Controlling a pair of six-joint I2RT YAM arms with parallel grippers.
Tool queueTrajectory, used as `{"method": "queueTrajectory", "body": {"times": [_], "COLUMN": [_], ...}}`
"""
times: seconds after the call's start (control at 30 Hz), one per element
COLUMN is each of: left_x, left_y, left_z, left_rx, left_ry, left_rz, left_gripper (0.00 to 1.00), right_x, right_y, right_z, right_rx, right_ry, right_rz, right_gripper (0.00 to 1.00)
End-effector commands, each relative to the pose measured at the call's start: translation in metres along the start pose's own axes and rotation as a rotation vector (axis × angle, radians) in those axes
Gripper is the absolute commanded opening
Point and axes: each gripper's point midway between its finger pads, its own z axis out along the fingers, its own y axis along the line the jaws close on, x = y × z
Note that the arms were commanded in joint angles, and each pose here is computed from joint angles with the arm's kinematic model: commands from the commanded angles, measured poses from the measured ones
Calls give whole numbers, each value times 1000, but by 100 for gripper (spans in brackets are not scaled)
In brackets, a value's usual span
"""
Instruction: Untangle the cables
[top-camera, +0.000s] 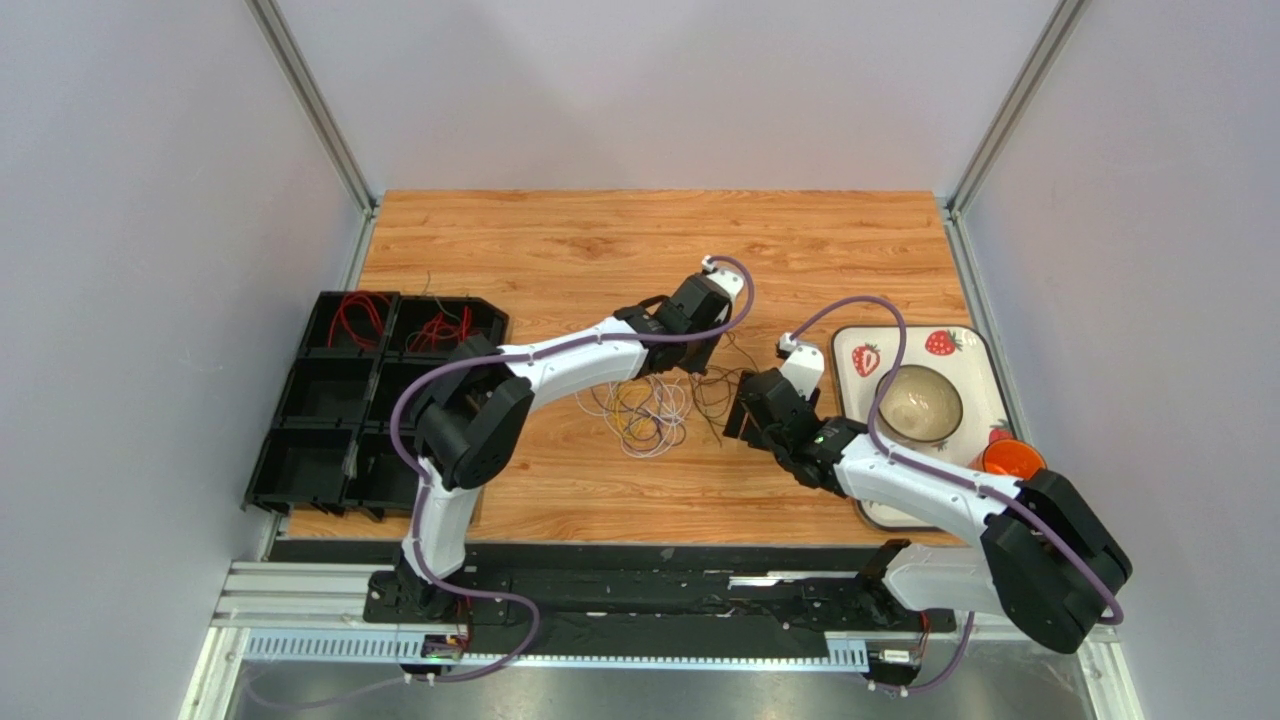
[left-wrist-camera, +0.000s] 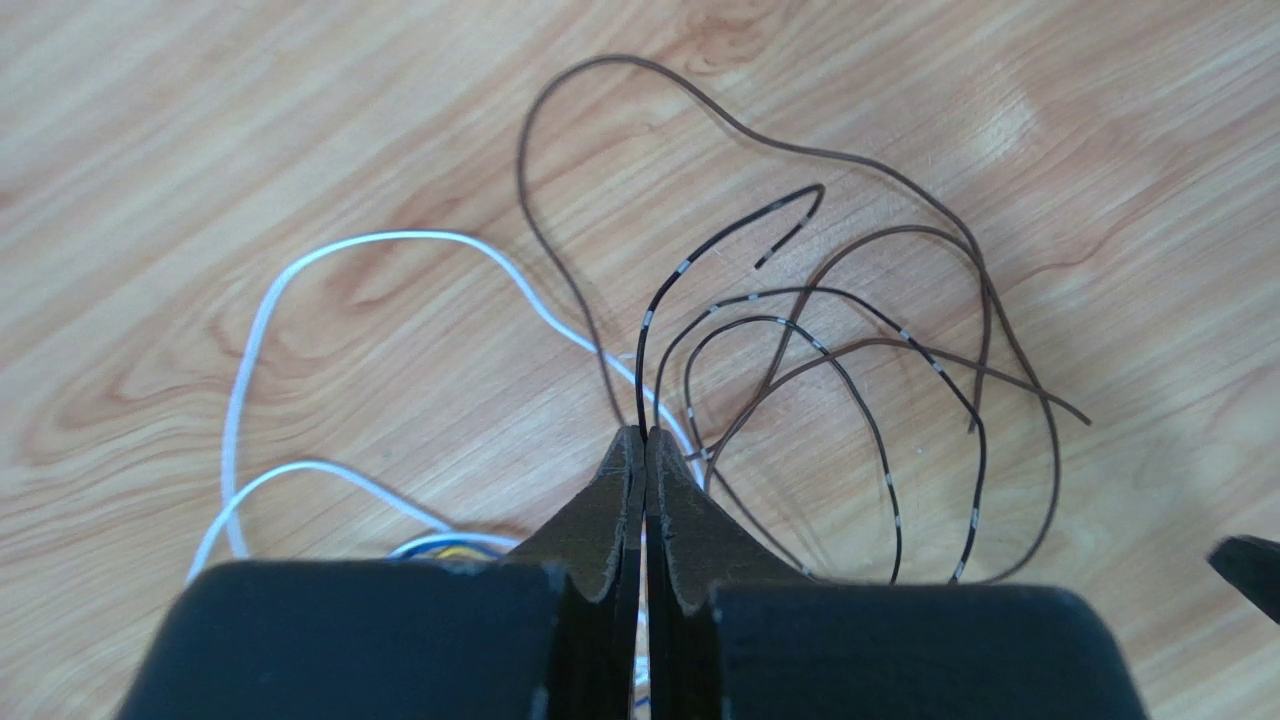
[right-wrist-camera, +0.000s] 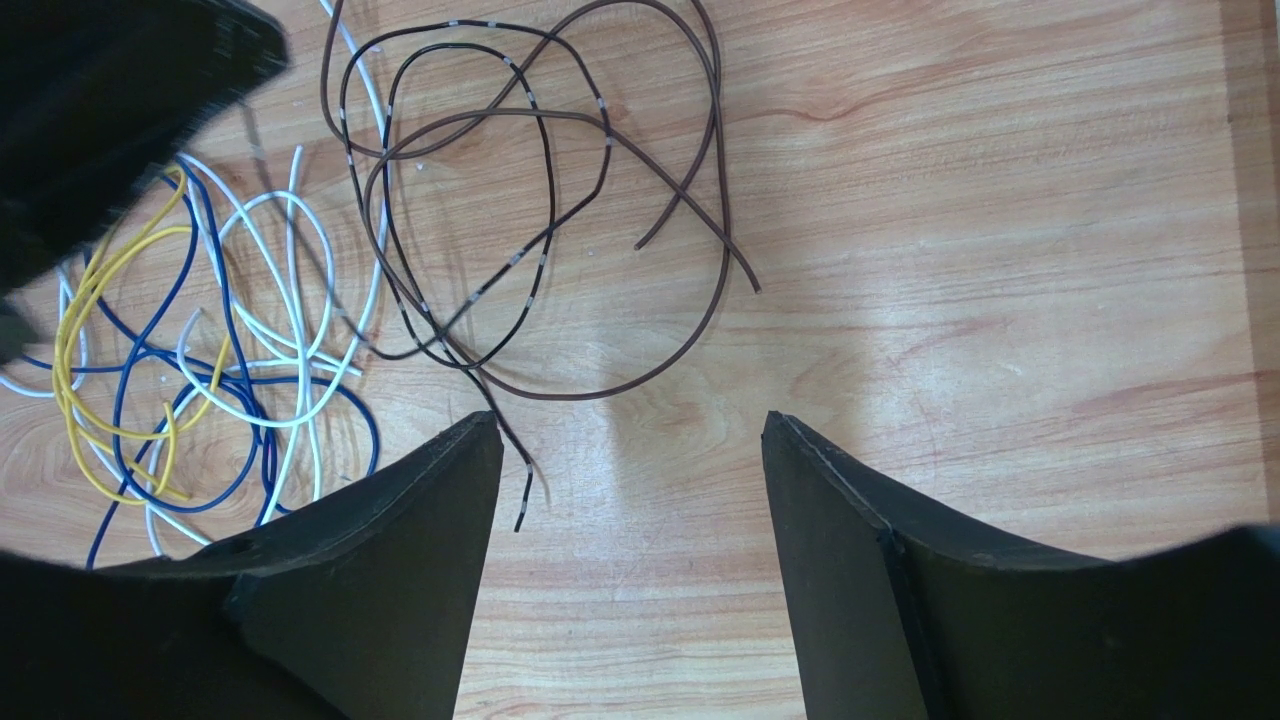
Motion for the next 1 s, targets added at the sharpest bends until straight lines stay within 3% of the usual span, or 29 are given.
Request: {"method": "queueTrajectory", "body": {"times": [0.0,0.17,0.23,0.37,0.57,0.77,0.8,0.83,0.9,0.93,0.97], "left_x": [-85,-132,-132,-85,-4,47,51,62,66,71,73], "left_y": [24,47,51,63,53,43,38,34,14,8,3], "left_z": [-84,-161,-170,-152,-128,-146,-149,-150,-158,-160,-161], "left_rx": [-35,-57,-67,-129,-75,6,30,46,124,139,146], "left_ry": [-172,-296,-303,-181,-9,25,27,45,43,48,47], "left_rz": [-55,-68,-62,-77,-159,-214,-203,-189,-143,-123,-110], "left_gripper": [0,0,0,0,0,0,3,17,32,49,55], "right_x": [-17,-17,-18,-17,-17,-16,-15,-15,-15,-14,-14], "right_y": [9,10,11,11,13,14,14,15,15,14,14], "right_z": [-3,-4,-4,-5,-5,-4,-4,-3,-3,-2,-2], "right_rx": [-24,-38,-41,-45,-55,-57,-58,-57,-54,-46,-46], "right_ry": [-48,-56,-56,-54,-51,-45,-44,-41,-38,-36,-34], "right_rz": [30,37,36,33,32,27,24,24,23,20,21], "right_gripper": [68,68,68,68,68,68,68,68,68,68,68]}}
